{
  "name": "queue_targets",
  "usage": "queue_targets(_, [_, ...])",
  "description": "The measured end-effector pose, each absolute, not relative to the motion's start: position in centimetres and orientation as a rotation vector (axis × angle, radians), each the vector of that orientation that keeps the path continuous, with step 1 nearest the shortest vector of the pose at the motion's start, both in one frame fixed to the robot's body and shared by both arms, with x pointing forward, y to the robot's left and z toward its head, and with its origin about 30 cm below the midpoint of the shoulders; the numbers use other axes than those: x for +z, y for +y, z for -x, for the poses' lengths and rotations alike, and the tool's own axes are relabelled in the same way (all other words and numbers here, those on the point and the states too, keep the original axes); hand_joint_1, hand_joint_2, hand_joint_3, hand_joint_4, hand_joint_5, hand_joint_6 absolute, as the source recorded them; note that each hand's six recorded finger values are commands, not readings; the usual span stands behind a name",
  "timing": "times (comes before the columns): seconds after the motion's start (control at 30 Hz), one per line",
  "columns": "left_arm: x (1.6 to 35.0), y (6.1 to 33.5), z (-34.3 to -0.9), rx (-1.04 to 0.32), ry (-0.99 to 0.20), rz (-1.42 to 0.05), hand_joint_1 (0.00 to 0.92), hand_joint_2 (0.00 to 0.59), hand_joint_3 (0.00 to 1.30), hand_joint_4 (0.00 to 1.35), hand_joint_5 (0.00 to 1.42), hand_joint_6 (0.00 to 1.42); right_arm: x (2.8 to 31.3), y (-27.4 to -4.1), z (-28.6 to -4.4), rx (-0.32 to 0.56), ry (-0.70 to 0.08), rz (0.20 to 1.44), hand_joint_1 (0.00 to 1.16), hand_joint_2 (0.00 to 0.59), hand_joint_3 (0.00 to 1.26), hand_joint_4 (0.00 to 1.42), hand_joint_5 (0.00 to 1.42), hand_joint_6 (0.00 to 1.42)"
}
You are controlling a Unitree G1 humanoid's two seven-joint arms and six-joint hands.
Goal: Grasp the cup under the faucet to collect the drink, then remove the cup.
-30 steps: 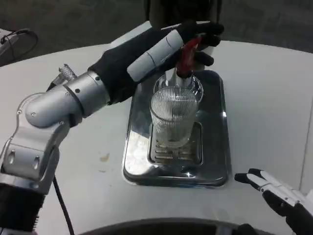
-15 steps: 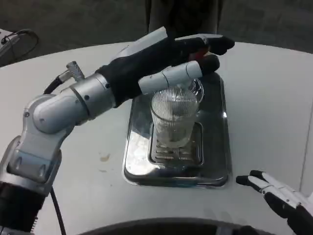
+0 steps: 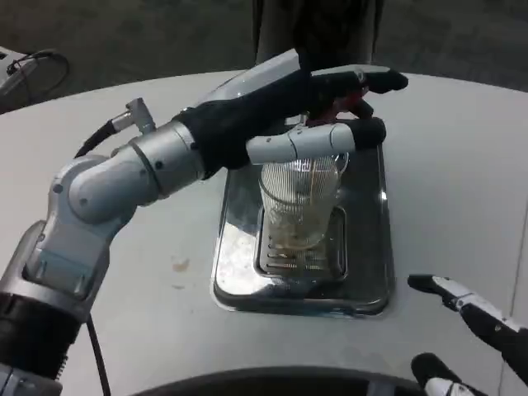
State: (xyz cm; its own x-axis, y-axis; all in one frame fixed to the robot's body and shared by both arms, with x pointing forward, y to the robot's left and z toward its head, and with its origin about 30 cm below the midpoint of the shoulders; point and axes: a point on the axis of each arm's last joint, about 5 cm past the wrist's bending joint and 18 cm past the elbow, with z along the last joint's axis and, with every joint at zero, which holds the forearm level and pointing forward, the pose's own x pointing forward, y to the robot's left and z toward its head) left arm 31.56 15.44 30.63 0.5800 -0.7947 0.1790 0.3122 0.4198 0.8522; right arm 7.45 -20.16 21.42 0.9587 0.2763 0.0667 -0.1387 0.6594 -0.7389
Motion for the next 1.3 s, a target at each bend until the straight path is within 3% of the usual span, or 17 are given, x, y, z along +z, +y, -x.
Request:
queue_targets(0.13, [30.6, 15.4, -31.6, -0.750, -0.642, -0.908, 0.000, 0.080, 0.18, 0.10, 0.21, 0.13, 21.5, -20.3, -8.2, 0.202, -0.203, 0.710, 0.53, 0.274, 0.05, 0.10, 0.19, 0.01])
queue_targets(0.37, [30.8, 15.3, -31.7, -0.752, -0.646, -0.925, 0.000, 0.080, 0.18, 0.10, 0.21, 0.14, 21.2, -20.0, -9.6, 0.182, -0.247, 0.646, 0.62, 0.237, 0.00, 0.08, 0.18, 0.00])
queue_targets(0.7, [30.8, 15.4, -31.9, -0.751, -0.648, -0.928, 0.000, 0.083, 0.18, 0.11, 0.21, 0.14, 19.4, -19.4, -12.2, 0.140, -0.233, 0.632, 0.65, 0.219, 0.00, 0.04, 0.14, 0.00])
queue_targets(0.8, [30.9, 15.5, -32.0, -0.744, -0.651, -0.927, 0.000, 0.084, 0.18, 0.11, 0.21, 0.14, 18.9, -18.8, -13.4, 0.135, -0.250, 0.603, 0.65, 0.217, 0.00, 0.00, 0.06, 0.00])
queue_targets(1.3, [31.2, 15.7, -32.2, -0.739, -0.646, -0.942, 0.000, 0.085, 0.19, 0.12, 0.22, 0.14, 17.0, -15.8, -16.9, 0.114, -0.267, 0.566, 0.65, 0.217, 0.00, 0.00, 0.01, 0.00])
